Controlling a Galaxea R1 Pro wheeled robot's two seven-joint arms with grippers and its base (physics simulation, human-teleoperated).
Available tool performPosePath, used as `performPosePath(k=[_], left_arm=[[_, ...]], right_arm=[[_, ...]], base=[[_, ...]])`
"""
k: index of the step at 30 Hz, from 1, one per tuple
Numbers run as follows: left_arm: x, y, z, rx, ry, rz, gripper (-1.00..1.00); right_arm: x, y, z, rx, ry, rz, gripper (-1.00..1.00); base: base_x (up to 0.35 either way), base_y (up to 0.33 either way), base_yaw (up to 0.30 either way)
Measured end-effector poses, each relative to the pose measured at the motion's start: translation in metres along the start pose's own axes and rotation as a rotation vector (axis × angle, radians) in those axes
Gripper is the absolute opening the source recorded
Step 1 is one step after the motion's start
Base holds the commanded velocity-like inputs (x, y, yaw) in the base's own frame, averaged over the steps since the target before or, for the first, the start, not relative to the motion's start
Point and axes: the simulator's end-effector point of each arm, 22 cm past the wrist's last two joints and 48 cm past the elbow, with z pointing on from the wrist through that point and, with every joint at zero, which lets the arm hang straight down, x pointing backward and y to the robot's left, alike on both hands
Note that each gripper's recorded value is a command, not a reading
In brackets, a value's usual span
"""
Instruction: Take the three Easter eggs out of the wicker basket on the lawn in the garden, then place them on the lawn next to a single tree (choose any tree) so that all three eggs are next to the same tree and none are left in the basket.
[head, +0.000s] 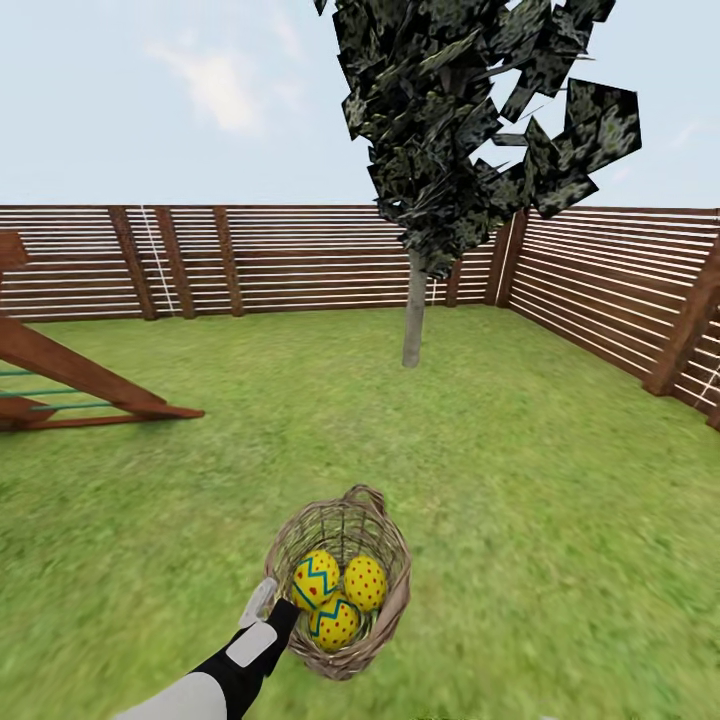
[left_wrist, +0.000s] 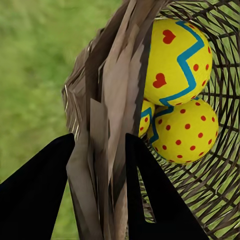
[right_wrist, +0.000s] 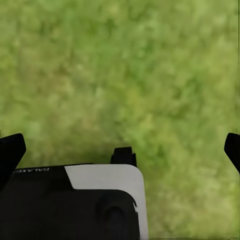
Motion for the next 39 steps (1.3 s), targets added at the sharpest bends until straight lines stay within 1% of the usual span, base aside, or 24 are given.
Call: performPosePath(k=[7, 10, 11, 26, 31, 35, 39], left_arm=[[0.001, 0.002, 0.001, -0.005, 0.003, -0.001, -1.00], [0.002, 0.004, 0.003, -0.009, 0.005, -0.001, -1.00], [0.003, 0.005, 0.003, -0.011, 0.006, -0.001, -1.00], [0.008, 0.015, 0.009, -0.032, 0.016, -0.001, -1.00], [0.008, 0.016, 0.009, -0.034, 0.018, 0.000, -1.00], [0.009, 0.016, 0.009, -0.033, 0.018, 0.001, -1.00], [0.009, 0.016, 0.009, -0.034, 0.018, 0.000, -1.00]], right_arm=[[0.002, -0.001, 0.001, 0.003, 0.008, 0.006, 1.00], [0.005, -0.011, 0.002, 0.055, 0.014, 0.007, 1.00], [0.005, -0.012, 0.002, 0.060, 0.015, 0.008, 1.00], [0.015, -0.013, 0.006, 0.064, 0.039, 0.009, 1.00], [0.017, -0.013, 0.007, 0.065, 0.035, -0.004, 1.00], [0.034, -0.014, 0.007, 0.067, 0.057, 0.000, 1.00], [0.040, -0.015, 0.007, 0.067, 0.065, 0.000, 1.00]], base=[[0.000, 0.000, -0.040], [0.000, 0.000, 0.000], [0.000, 0.000, 0.000], [0.000, 0.000, -0.062], [0.254, -0.095, -0.022], [0.306, -0.105, 0.000], [0.306, -0.094, 0.000]])
